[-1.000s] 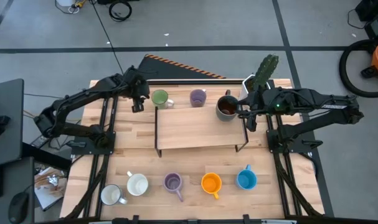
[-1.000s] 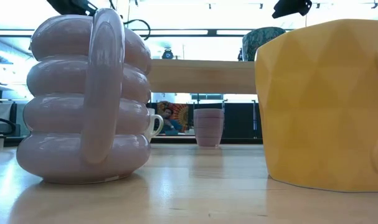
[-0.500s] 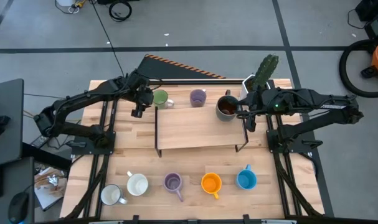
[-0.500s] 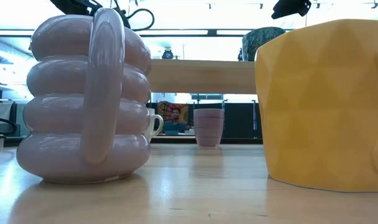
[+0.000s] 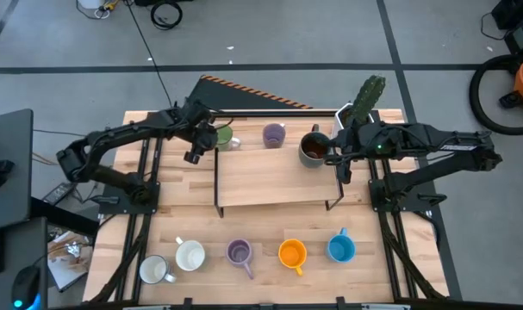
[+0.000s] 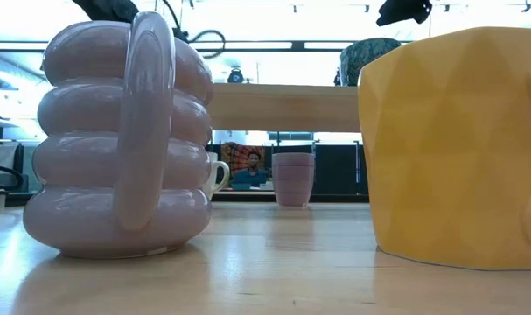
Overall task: Place coffee mugs
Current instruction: Put the green mug on the shelf
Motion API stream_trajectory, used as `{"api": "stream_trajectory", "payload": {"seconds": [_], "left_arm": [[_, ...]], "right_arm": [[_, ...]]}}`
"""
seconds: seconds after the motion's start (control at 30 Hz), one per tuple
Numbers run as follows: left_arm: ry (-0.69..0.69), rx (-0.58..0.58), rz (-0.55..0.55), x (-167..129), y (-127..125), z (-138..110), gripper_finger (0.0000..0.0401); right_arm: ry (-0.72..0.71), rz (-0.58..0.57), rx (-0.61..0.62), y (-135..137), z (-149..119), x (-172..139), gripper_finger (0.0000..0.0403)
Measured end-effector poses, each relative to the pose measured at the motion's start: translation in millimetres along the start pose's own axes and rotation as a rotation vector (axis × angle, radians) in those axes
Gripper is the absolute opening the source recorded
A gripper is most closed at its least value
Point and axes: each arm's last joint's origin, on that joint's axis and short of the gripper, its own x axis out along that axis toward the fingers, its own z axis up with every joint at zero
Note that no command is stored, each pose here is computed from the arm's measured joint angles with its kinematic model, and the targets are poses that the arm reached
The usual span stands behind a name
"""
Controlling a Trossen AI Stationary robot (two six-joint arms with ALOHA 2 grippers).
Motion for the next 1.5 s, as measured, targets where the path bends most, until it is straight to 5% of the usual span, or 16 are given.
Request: {"api": "stream_trajectory", "payload": {"seconds": [0.33,1.1,1.5], "left_arm": [[0.066,-0.005,-0.022,18,2,-2,0.0198],[0.09,-0.036,-0.058,17,-1,-4,0.0015],[0.178,-0.172,-0.119,-4,6,-1,0.0014]], "right_arm": [[0.006,0.019,-0.002,1,0,1,0.0165],[0.0,0.02,-0.001,1,0,1,0.0165],[0.001,0.026,0.006,1,0,1,0.0165]]}}
